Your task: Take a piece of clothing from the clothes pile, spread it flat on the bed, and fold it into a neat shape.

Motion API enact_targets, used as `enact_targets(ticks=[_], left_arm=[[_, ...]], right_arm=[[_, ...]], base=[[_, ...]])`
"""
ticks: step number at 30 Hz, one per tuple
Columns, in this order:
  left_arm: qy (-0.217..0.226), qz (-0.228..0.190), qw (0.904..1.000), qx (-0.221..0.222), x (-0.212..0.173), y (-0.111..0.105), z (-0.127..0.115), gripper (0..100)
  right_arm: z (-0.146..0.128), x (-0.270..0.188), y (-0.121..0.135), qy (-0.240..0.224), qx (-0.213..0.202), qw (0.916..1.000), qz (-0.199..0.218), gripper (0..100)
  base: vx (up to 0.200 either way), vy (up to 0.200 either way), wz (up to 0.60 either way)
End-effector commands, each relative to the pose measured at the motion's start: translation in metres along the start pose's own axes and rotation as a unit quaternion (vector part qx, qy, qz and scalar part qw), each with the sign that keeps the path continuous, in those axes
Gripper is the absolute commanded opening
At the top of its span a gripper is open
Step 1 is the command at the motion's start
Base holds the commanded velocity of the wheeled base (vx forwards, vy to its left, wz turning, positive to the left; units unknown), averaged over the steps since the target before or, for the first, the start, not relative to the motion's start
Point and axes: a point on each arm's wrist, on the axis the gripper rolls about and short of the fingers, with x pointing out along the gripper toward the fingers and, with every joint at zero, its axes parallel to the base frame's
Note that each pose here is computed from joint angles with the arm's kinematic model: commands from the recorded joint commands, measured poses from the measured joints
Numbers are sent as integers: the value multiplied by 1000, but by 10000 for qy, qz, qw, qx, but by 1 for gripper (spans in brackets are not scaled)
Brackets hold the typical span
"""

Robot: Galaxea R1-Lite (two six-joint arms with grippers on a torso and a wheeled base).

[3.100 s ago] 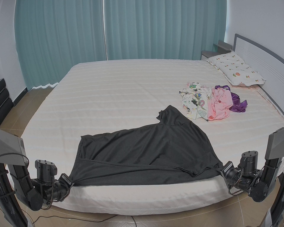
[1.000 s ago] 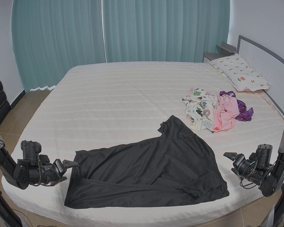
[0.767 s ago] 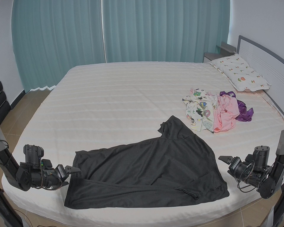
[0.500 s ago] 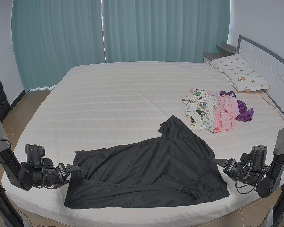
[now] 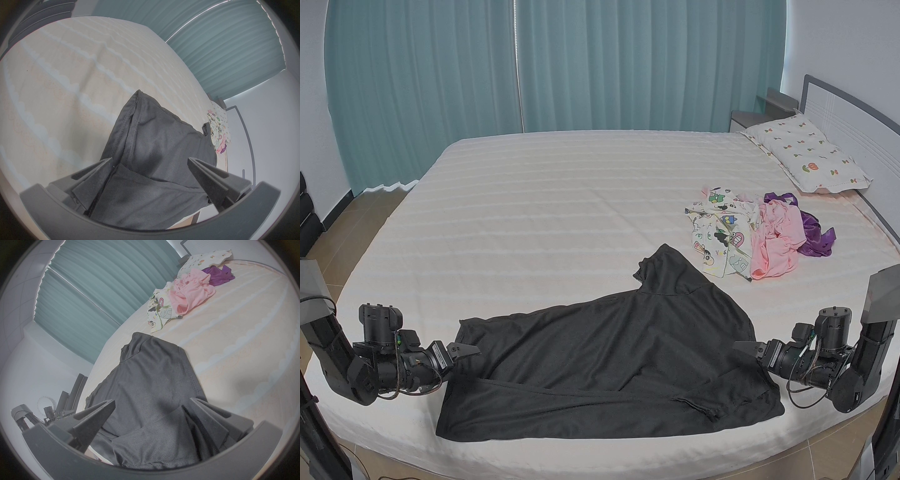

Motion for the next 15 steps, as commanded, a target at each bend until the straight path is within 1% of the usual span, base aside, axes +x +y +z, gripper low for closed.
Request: enact_targets(ticks=[1, 8, 9, 15], left_arm=[[143, 124, 9998, -67, 9, 10, -7, 100], [235, 143, 9996, -31, 11, 10, -12, 100], [239, 132, 9996, -18, 11, 9, -13, 0], [235, 186, 9995, -14, 11, 10, -14, 0]], right_arm=[[-3, 2, -4, 103, 34, 9999, -13, 100], [-4, 1, -4, 104, 40, 9999, -22, 100], [-4, 1, -4, 104, 33, 9999, -22, 100], [-6, 1, -3, 156, 16, 9999, -7, 100]], base=[[0, 0, 0], [0, 0, 0], [0, 0, 0], [0, 0, 0]])
